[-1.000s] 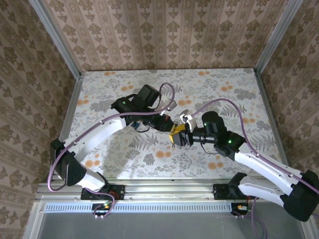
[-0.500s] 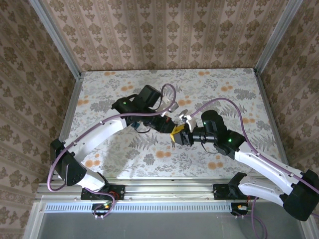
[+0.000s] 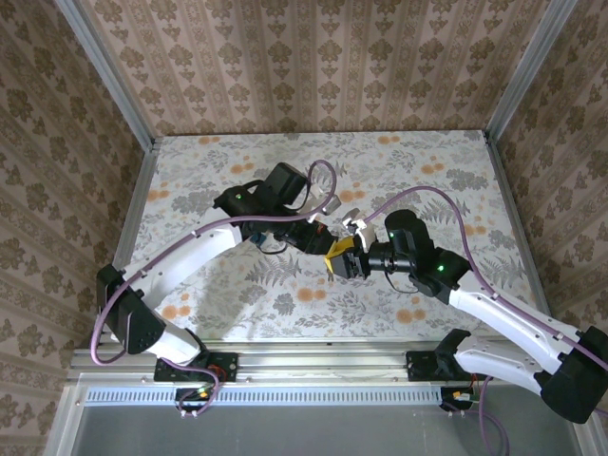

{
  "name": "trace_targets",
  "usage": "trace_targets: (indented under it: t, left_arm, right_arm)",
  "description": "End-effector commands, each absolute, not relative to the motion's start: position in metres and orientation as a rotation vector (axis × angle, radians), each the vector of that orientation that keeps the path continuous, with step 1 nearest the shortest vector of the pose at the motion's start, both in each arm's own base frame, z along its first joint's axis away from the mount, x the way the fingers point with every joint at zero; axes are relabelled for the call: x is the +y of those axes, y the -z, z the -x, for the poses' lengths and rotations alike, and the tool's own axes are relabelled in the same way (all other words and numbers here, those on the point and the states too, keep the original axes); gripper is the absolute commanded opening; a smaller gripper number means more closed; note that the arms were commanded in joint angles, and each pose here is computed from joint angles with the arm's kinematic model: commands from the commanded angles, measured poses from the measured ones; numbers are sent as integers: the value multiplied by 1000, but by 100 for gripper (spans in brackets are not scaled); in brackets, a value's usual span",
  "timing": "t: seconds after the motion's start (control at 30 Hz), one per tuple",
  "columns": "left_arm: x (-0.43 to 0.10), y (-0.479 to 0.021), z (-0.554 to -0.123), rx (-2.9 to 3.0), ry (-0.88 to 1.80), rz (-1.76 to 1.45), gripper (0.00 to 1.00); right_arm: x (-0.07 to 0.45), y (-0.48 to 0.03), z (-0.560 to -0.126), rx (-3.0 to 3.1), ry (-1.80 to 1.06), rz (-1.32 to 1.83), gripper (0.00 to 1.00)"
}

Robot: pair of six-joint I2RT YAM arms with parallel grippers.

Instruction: Unlock with the key

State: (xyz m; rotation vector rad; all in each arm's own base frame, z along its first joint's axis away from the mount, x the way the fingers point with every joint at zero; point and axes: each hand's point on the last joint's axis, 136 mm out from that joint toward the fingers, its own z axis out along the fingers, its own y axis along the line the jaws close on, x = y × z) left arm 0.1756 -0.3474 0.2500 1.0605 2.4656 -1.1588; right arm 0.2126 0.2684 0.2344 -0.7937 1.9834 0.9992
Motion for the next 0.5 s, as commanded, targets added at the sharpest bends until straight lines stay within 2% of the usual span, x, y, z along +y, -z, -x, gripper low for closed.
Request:
trace_targets:
  t: [0.0,0.17,0.37,0.47]
  left_arm:
    - [-352,-255,-175,2435,1164,-1098,0]
    - [-354,-255,-176,2433,1171,-1093,0]
    - [-355,-252,-175,2444,1171,-1088,0]
    - [-356,-252,-175,2442,1176,-1090,0]
  right_arm:
    - [270,-248,-207,1953,-1018,827,31]
    - [267,-239,-213,1997,-979,800,39]
    - [268,-239,-215,1993,-988,788,26]
    - [268,-237,-215,2005,-986,788,30]
